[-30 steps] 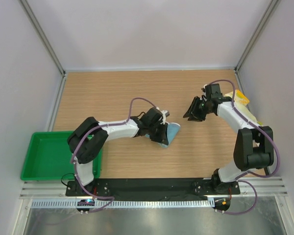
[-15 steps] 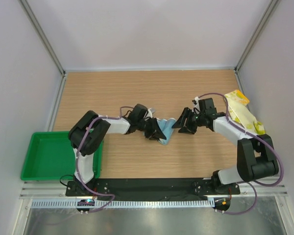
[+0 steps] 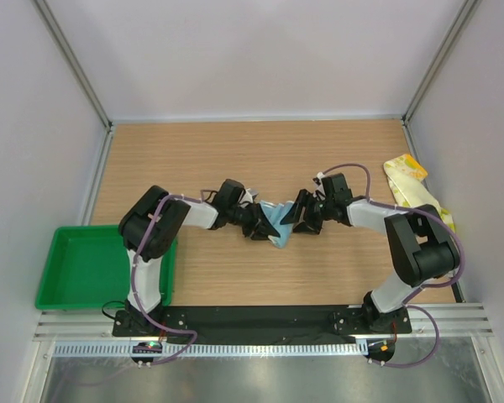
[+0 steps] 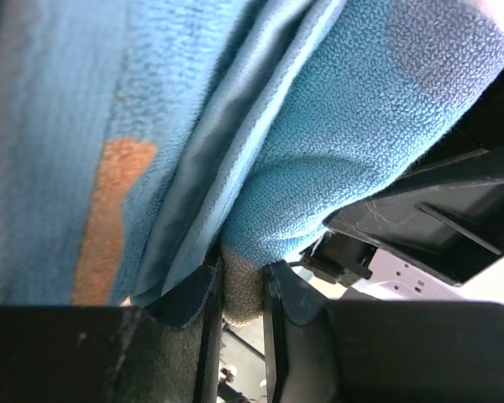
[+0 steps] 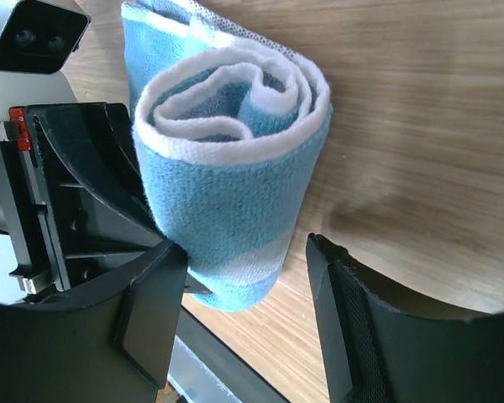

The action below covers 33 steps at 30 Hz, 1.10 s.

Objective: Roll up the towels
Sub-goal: Roll the towel

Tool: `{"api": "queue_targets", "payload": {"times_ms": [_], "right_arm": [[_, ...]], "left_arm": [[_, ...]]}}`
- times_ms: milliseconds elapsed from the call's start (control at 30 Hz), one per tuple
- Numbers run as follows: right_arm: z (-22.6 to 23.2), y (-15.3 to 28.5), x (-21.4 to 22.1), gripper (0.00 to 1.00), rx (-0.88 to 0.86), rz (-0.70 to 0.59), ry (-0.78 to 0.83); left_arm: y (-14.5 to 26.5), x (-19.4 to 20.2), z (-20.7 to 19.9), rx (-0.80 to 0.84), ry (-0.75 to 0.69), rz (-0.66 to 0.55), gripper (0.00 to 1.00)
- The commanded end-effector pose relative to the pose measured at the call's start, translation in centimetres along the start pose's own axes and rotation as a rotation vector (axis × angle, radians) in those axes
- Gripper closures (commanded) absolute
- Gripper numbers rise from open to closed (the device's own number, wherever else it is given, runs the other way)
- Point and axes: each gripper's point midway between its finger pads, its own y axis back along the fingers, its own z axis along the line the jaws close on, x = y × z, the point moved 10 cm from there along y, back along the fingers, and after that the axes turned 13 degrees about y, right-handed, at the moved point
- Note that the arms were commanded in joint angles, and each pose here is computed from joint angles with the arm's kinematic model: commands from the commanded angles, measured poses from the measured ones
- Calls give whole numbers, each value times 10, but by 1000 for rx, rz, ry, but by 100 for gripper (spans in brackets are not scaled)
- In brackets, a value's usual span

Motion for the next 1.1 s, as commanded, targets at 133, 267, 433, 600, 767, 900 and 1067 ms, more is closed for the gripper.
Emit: {"api": "queue_targets", "payload": {"times_ms": [133,267,433,600,767,900,1067], "right_arm": [[-1,-16,-8,38,-8,-56,18],[-2,-23,-6,49,-6,-48,17],[0,-25,-6,64,12,-40,19],[3,-22,-9,67,44,-26,29],[9,-21,-9,68,52,-12,36],[13,-22,-11,68,57,-8,47],[18,-26,-10,68,66,14,57]], "left_arm": [[2,-9,14,-24,79,15,80],[4,-12,15,-22,82,13,78],[7,-12,14,-29,62,-1,71],[22,-8,3,-164,-60,-108,61],[37,-5,-7,-266,-153,-182,56],[49,-1,-13,-321,-239,-224,54],[69,9,-35,-393,-402,-369,52]]}}
